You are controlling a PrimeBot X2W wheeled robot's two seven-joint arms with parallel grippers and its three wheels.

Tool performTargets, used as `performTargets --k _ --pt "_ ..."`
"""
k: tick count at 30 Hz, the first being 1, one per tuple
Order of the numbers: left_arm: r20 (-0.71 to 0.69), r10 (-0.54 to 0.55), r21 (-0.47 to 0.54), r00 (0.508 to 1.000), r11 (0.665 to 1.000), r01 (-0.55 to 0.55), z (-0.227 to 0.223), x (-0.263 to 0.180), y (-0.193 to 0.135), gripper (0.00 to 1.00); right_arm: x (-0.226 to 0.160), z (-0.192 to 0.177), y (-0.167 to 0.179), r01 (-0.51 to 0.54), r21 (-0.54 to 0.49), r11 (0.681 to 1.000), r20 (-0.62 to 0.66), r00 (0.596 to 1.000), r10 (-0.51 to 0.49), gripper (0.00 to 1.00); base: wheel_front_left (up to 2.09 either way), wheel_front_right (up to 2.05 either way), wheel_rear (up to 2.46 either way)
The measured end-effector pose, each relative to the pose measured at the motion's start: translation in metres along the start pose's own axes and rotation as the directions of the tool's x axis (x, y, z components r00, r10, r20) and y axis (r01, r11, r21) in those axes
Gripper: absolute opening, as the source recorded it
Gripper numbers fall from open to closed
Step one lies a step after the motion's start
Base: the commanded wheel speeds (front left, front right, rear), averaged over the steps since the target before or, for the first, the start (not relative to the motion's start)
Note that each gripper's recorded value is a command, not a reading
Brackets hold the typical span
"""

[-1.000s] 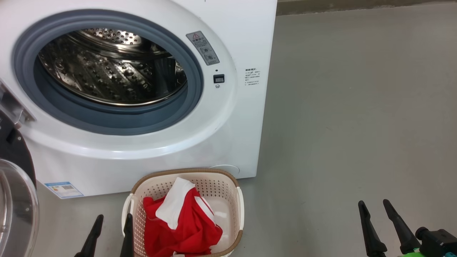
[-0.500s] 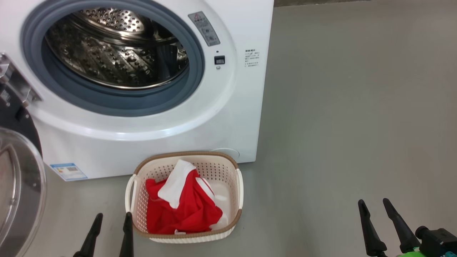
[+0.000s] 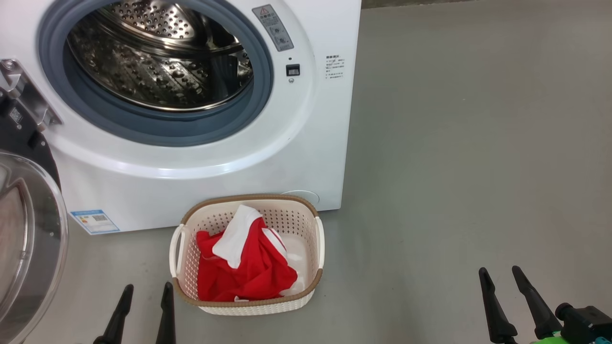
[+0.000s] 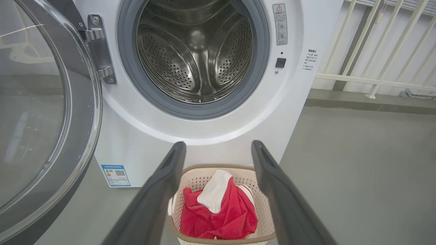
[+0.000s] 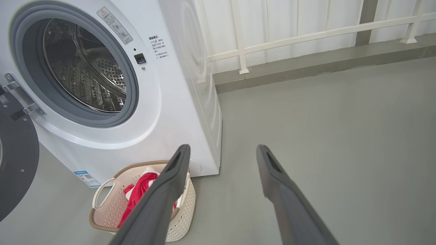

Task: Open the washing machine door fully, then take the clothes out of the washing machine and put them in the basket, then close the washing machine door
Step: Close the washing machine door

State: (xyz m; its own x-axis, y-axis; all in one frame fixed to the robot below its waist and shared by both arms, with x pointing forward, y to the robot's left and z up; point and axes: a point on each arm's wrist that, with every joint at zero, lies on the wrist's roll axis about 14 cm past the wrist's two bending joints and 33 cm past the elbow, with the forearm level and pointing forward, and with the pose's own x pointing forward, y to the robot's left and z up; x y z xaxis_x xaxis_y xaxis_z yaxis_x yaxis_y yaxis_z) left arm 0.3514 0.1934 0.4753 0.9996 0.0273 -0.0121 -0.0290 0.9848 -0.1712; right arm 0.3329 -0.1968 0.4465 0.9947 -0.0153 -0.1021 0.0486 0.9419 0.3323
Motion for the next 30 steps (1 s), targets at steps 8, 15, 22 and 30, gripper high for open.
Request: performTargets --k 8,15,22,30 --pt "0.007 0.019 -0.006 1.000 1.000 -0.019 0.002 -0.002 0.004 1.00 0.001 0.001 0.004 -0.013 -0.001 1.000 0.001 1.000 0.013 1.00 0.00 0.00 0.00" --pt "0.006 0.076 -0.024 0.997 0.997 -0.075 0.002 -0.011 0.015 1.00 0.008 -0.002 0.016 -0.058 -0.008 0.998 -0.011 0.998 0.058 1.00 0.00 0.00 0.00" --pt "0.001 0.150 -0.047 0.989 0.988 -0.150 0.000 -0.027 0.031 1.00 0.018 -0.010 0.040 -0.145 -0.021 0.989 -0.041 0.989 0.144 1.00 0.00 0.00 0.00" --pt "0.006 0.267 -0.064 0.964 0.962 -0.266 0.002 -0.054 0.058 1.00 0.031 -0.022 0.077 -0.267 -0.035 0.963 -0.088 0.961 0.264 1.00 0.00 0.00 0.00"
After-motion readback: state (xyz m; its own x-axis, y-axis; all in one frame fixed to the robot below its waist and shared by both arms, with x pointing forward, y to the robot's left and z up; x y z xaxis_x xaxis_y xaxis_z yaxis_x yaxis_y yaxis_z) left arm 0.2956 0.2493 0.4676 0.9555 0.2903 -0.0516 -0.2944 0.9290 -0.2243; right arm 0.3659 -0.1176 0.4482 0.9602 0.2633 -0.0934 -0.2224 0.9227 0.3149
